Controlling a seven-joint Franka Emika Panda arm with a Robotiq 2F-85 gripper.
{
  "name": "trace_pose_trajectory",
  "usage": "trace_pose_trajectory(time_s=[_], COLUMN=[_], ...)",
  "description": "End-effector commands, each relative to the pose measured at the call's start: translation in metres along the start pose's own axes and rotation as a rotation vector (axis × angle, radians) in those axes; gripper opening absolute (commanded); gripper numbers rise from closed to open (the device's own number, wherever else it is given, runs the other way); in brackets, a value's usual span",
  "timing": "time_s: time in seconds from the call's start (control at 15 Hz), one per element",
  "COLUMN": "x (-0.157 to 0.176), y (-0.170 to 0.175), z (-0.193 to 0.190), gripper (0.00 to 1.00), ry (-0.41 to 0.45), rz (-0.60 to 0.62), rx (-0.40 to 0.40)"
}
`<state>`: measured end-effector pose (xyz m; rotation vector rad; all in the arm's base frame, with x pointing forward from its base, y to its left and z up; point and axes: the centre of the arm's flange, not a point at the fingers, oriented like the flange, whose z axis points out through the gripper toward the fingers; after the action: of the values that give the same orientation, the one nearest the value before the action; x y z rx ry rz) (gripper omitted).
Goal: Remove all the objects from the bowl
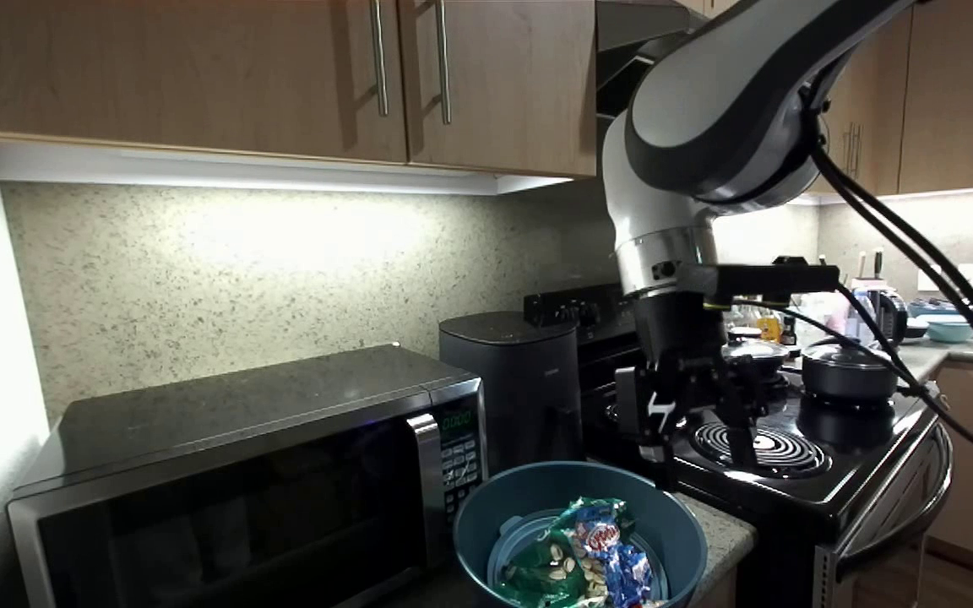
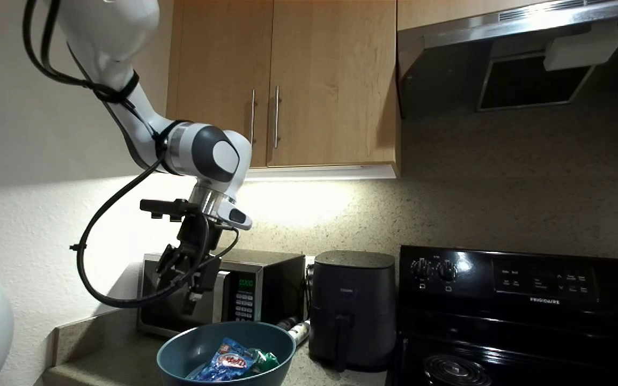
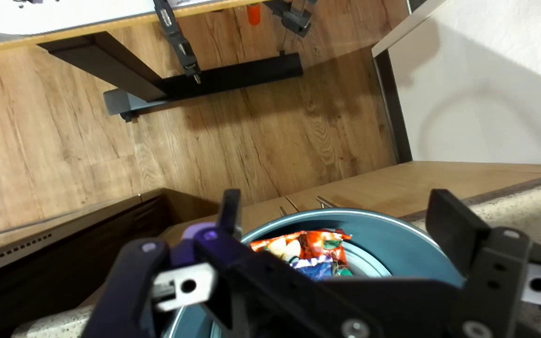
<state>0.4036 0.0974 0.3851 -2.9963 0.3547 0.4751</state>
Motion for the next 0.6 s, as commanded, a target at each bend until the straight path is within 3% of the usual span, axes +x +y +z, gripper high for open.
trace_pose_trajectory(time_s=[0.0, 0.33, 0.53], x=[0.004, 0.007, 0.041], y=[0.002, 0.002, -0.001], z=[0.005, 0.002, 0.011], gripper=[1.00, 1.00, 1.00], ry=[-0.011, -0.008, -0.054], rz=[0.007, 0.011, -0.016], rx=[-0.002, 0.002, 0.028])
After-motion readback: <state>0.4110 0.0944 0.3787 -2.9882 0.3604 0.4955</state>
